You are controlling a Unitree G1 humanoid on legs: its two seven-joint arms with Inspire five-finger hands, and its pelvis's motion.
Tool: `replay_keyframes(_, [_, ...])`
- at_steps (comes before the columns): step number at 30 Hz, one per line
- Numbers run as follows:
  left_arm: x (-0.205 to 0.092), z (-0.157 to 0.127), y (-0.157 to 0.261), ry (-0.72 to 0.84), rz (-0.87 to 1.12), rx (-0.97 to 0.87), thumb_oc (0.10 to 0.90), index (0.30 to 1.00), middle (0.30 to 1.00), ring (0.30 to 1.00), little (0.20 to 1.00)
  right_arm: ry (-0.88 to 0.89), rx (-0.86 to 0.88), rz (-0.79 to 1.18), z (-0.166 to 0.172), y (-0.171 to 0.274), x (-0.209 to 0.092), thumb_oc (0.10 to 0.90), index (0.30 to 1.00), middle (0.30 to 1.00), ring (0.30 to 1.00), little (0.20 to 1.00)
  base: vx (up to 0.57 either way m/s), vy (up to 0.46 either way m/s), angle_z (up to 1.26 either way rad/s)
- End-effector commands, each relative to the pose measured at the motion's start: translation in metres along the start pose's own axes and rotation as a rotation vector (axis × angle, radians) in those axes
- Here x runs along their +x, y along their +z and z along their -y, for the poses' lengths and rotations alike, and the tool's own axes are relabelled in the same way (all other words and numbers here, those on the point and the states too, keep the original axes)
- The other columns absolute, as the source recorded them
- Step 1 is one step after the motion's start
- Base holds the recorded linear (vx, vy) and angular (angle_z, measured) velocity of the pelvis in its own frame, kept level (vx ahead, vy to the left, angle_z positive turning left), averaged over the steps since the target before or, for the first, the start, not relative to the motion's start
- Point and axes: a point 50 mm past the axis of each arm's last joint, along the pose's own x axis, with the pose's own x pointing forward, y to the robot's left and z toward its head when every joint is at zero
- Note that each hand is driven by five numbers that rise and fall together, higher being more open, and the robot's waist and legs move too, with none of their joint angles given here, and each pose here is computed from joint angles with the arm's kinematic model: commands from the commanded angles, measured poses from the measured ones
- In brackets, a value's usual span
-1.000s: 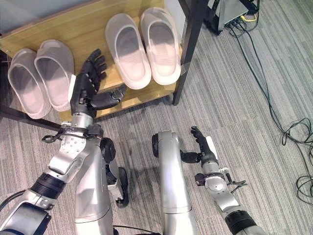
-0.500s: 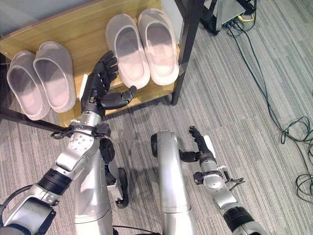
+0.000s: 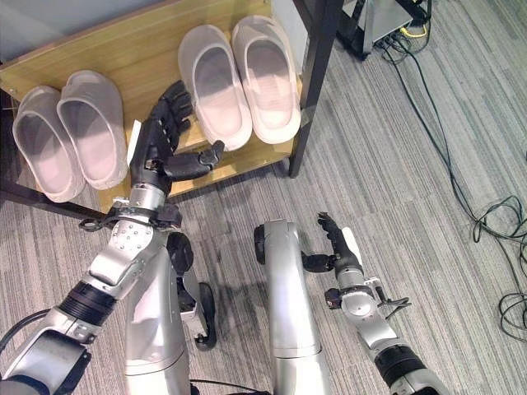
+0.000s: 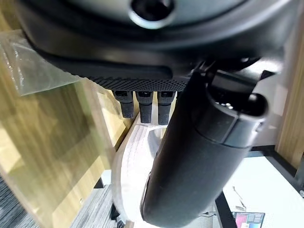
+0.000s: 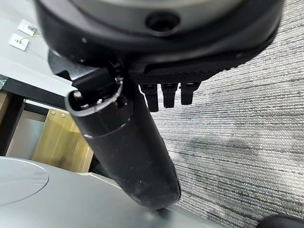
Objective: Arrange the slippers neatly on the shoe rack.
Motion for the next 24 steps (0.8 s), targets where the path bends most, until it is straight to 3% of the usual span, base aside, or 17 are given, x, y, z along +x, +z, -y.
replay_keyframes(1, [0.017,-0.001,0.100,-0.001,0.479,-0.092,0.800,0.900,0.900,0.900,0.900,0.011,0.009,0.259,0.002,0.052,0.007,0.800,0.900,0.900,0.900,0.900,-0.01,-0.063,0.00])
replay_keyframes(14, [-0.020,0.005,0.113,-0.156,0.559,-0.137,0.800,0.900,0.900,0.900,0.900,-0.042,-0.037,0.412,0.025,0.092,0.016,0.800,0.900,0.900,0.900,0.900,-0.04,-0.033,0.02])
replay_keyframes(18, [-0.027,0.000,0.092,-0.181,0.467,-0.130,0.800,0.900,0.900,0.900,0.900,-0.081,-0.043,0.480,0.040,0.111,0.021,0.800,0.900,0.900,0.900,0.900,-0.15,0.038,0.11])
replay_keyframes(24, [-0.066,-0.009,0.022,-0.197,0.142,-0.163,0.800,0.900,0.900,0.900,0.900,-0.030,-0.041,0.407,0.033,0.085,0.013,0.800,0.900,0.900,0.900,0.900,-0.06,0.004,0.03])
